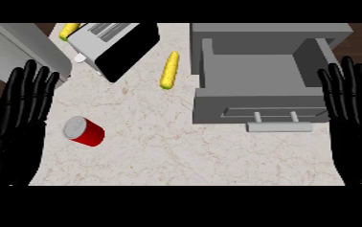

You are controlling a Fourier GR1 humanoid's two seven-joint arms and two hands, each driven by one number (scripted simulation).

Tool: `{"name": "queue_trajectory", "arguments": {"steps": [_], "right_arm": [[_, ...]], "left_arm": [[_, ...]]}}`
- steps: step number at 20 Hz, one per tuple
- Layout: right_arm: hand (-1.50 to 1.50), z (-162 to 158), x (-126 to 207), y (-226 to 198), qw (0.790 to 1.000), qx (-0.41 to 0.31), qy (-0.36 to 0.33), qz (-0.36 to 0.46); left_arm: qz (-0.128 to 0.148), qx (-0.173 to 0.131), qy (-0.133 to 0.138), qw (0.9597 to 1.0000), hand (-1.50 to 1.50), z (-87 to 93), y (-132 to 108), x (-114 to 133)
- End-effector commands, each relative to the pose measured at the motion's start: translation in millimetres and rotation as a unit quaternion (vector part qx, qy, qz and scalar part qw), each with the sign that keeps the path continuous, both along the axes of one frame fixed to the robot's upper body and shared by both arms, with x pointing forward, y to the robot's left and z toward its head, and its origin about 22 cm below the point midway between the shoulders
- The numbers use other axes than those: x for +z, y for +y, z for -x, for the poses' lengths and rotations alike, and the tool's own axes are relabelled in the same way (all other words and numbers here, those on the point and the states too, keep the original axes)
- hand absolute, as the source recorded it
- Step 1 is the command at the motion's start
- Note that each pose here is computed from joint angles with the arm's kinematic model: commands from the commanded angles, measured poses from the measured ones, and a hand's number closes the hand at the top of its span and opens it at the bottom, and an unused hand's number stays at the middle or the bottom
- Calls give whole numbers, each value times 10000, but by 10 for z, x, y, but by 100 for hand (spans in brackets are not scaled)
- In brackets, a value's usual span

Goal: Pick up the can, place it into the drawer and close the drawer

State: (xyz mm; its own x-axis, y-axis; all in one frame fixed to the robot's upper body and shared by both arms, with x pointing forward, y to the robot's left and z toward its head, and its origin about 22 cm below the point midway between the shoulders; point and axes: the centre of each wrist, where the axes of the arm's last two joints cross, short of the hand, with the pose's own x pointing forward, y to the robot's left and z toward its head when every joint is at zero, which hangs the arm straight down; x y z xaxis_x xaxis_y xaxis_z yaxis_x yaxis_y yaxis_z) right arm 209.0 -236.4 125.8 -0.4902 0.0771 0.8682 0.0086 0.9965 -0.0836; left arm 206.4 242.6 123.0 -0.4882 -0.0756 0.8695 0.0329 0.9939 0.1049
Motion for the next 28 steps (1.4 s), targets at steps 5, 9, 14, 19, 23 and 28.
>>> {"name": "queue_trajectory", "arguments": {"steps": [5, 9, 14, 19, 23, 28], "right_arm": [[-150, 24, -84, 3, 9997, 235, 59, 43], [-150, 71, -360, -171, 9877, -849, 1290, -258], [-150, 275, -173, -408, 9844, -981, 1417, -340], [-150, 535, -348, -652, 9834, -1084, 1431, -277], [-150, 470, -203, -757, 9842, -1020, 1401, -352], [-150, 552, -404, -1038, 9848, -1004, 1389, -291]], "left_arm": [[63, -3111, -136, 9503, -150, -70, 155, 64], [-828, -3289, 1462, 9293, -150, -85, 690, -206], [-865, -3517, 1423, 9212, -150, -156, 1575, 145], [-758, -3699, 1589, 9122, -150, -197, 2110, 102], [-866, -3747, 1576, 9096, -150, -174, 2449, 269], [-555, -3672, 1773, 9114, -150, -306, 2403, 246]]}}
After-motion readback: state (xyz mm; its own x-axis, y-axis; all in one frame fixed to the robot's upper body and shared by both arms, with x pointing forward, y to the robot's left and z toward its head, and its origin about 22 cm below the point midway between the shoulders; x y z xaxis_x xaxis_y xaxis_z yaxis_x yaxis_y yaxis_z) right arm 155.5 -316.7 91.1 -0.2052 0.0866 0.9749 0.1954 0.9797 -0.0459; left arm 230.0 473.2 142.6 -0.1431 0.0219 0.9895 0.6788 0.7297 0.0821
